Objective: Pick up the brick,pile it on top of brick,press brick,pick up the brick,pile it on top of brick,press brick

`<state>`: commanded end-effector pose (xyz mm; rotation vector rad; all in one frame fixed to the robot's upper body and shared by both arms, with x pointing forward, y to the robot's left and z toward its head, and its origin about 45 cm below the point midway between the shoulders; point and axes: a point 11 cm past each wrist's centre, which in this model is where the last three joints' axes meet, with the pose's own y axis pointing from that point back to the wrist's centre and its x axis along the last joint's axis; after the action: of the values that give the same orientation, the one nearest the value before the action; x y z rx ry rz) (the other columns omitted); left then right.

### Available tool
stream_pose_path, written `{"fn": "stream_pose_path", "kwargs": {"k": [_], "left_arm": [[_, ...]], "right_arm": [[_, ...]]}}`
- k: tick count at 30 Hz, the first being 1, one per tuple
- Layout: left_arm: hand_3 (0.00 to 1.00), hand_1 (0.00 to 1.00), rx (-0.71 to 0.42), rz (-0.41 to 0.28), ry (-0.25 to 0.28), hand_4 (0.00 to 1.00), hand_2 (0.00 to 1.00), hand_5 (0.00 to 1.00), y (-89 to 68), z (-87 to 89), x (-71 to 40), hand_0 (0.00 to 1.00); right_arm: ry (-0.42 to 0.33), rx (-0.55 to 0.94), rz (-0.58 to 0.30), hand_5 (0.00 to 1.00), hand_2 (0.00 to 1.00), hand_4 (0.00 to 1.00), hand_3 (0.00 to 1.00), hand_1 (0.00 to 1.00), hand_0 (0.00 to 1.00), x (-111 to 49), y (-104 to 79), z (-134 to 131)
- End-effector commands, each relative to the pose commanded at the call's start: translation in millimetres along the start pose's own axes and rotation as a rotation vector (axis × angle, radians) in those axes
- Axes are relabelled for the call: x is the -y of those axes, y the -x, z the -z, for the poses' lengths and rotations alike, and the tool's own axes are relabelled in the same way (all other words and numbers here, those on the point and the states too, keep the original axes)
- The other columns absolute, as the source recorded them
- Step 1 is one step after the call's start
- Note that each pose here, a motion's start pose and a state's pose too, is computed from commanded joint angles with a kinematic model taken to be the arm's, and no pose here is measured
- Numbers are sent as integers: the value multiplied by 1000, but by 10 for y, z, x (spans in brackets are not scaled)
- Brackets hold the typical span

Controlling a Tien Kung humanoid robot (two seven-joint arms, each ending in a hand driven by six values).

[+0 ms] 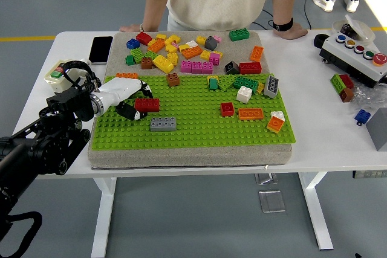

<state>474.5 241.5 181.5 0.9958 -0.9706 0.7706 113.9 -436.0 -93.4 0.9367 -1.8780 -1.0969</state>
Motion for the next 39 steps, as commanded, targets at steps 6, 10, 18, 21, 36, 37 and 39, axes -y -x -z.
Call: {"fn": "stream_pose_path", "kwargs": {"k": [6, 10, 18, 21, 36, 37, 39], "left_arm": [[635, 752, 2, -5, 0, 722, 695, 155, -6, -5, 6, 791], [618, 744, 3, -8, -2, 707, 675, 139, 0, -4, 7, 783], [572, 720, 4, -18, 5, 595, 625, 77, 7, -15, 5, 749], [555, 665, 1, -24, 7, 489, 608, 21, -11, -18, 1, 687], [549, 636, -19, -37, 27, 465, 599, 22, -145, -85, -54, 655], [553, 638, -20, -35, 30, 506, 603, 35, -158, -94, -64, 661], [553, 638, -22, -33, 33, 506, 603, 35, -178, -108, -87, 661]], "right_arm": [[-1, 3, 0, 641, 732, 998, 735, 687, 753, 0, 2, 7], [-2, 5, 0, 641, 733, 998, 736, 687, 754, 0, 2, 9], [-3, 9, 0, 641, 733, 998, 738, 687, 754, 0, -1, 10], [-3, 12, -1, 641, 733, 998, 737, 687, 753, 0, -5, 10], [-4, 20, -5, 642, 733, 998, 737, 688, 753, 1, -34, 4], [-4, 21, -5, 642, 733, 998, 737, 688, 753, 1, -40, 4], [-5, 22, -7, 642, 733, 998, 737, 688, 753, 1, -50, 8]]}}
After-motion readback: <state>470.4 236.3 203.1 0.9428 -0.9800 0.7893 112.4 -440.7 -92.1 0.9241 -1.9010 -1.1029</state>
